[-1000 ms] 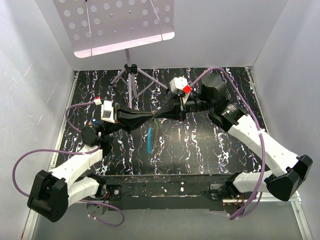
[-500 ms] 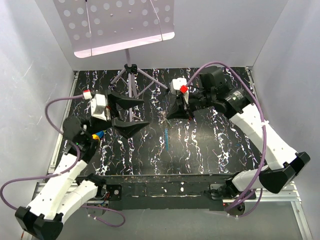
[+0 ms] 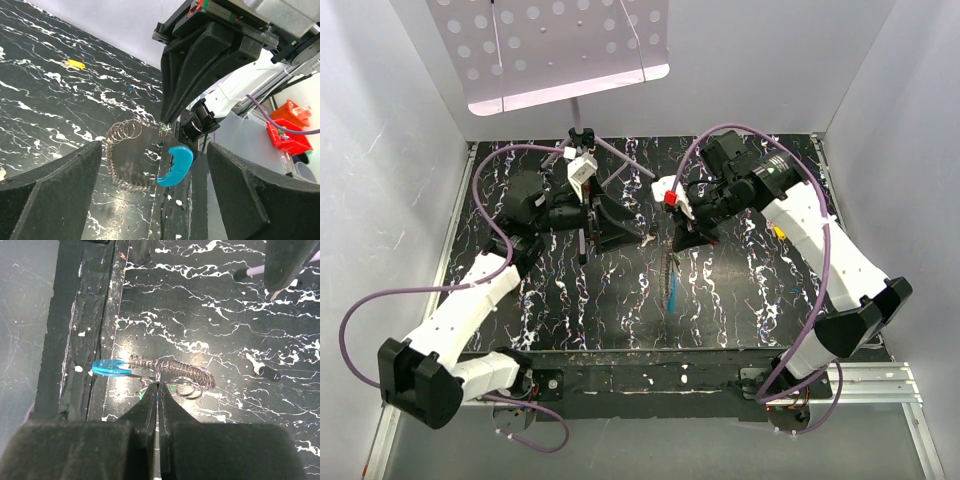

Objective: Put the keys on the keyring

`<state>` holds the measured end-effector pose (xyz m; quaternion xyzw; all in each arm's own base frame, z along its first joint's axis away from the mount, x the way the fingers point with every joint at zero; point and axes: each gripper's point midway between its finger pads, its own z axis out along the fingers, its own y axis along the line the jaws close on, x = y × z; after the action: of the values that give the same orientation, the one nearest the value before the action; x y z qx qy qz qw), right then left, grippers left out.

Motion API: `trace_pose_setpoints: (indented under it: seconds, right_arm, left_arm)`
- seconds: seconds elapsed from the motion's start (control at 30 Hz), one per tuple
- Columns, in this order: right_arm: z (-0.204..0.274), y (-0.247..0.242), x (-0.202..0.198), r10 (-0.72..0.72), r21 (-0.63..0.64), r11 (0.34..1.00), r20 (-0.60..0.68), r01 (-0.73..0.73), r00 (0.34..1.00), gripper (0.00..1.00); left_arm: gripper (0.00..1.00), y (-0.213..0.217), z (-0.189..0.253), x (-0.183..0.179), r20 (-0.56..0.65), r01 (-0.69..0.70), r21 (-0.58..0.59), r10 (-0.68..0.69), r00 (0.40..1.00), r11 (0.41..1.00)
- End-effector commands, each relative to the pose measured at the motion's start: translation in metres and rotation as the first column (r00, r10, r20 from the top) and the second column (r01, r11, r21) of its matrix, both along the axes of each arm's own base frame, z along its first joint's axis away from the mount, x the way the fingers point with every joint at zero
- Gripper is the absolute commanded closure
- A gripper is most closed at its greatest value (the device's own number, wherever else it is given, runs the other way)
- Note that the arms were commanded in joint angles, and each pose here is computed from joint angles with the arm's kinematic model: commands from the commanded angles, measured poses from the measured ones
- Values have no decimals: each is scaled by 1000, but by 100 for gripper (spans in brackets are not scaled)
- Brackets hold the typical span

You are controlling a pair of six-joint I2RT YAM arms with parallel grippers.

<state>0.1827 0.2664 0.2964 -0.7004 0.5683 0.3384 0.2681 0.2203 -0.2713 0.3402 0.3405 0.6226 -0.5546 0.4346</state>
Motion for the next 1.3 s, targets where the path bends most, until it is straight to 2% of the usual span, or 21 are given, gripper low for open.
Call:
trace_pose_setpoints:
  seconds: [0.0,0.23,0.5,0.73,1.27]
  right_arm:
    - [1,-19,-23,7,-61,998,-147,-16,989,99]
    - [5,-15,-17,-14,-33,999,-218,7,976,99]
    - [5,-14,-18,-12,-23,1000,-254,6,967,99]
    - [4,-14,-19,-15,-22,1000,-269,10,963,99]
    - [5,-14,-21,-15,-21,1000,-276,9,961,99]
  left_arm:
    - [19,-9,19,-8,5,93,-45,-93,996,995]
    - [33,-32,-5,-7,-61,142,-13,-142,988,990]
    - [46,-48,-17,0,-16,132,46,-132,991,990]
    - [60,-57,-24,-4,-33,170,87,-168,985,982]
    - [72,-59,-29,-9,-34,193,128,-190,981,973]
